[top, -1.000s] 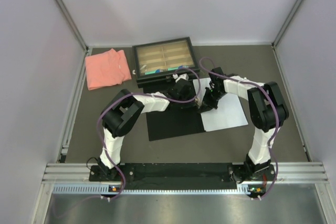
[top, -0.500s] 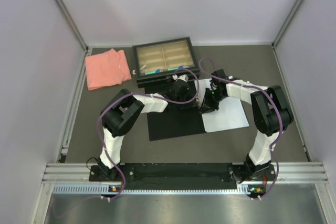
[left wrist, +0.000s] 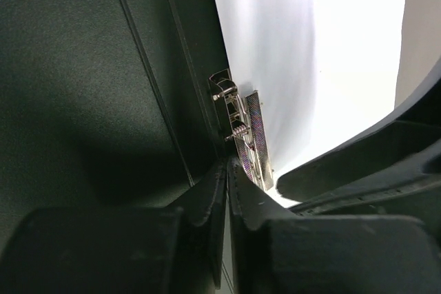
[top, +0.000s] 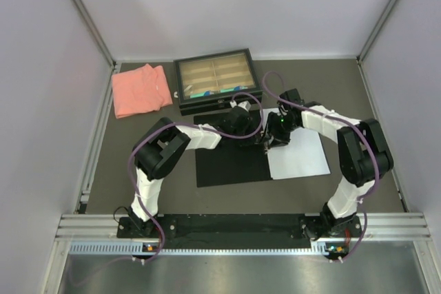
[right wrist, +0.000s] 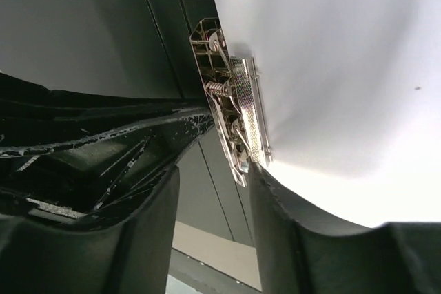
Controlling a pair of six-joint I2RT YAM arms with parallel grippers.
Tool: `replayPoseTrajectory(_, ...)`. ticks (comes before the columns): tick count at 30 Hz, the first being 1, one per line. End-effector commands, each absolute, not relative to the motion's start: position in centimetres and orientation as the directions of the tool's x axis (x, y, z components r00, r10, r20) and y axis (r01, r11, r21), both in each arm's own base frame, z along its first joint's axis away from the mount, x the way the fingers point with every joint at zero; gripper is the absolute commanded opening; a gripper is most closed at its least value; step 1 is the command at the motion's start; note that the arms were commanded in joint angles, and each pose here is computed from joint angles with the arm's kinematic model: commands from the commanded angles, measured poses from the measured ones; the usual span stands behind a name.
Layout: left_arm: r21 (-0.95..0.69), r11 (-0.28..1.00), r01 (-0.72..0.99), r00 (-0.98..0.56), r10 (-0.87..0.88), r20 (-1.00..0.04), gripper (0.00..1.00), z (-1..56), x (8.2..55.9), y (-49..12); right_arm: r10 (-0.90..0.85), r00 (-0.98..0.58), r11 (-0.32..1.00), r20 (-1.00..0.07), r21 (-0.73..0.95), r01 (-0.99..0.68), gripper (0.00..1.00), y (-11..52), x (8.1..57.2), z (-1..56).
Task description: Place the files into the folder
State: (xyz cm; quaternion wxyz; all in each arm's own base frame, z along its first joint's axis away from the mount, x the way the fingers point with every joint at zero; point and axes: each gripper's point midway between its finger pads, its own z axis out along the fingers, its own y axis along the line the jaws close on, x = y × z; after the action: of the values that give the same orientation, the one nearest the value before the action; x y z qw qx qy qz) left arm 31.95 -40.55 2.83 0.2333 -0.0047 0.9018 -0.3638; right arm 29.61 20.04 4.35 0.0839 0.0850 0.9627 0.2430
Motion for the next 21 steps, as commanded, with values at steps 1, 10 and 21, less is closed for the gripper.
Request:
replayPoseTrajectory(1, -0.600, 0.784, 0.157, -0.934, -0.079, -0.348, 0.19, -0.5, 28.8, -39.2, 0.199, -0.960, 0.878, -0.196, 0.472, 0.086, 0.52, 19.3, 29.6, 6.3)
replayPoseTrajectory(10, -0.668, 0.709, 0.228, -0.922, -0.064, -0.382, 0.53, 6.3, 28.3, -39.7, 0.139, -0.910, 0.947, -0.392, 0.322, 0.006, 0.67, 15.5, 28.1, 9.2)
replayPoseTrajectory(21, -0.579, 0.806, 0.124, -0.894, -0.162, -0.417, 0.87, 11.7, 25.9, -25.4, -0.087, -0.856, 0.968, -0.509, 0.160, -0.194, 0.86, 19.3, 23.1, 8.9)
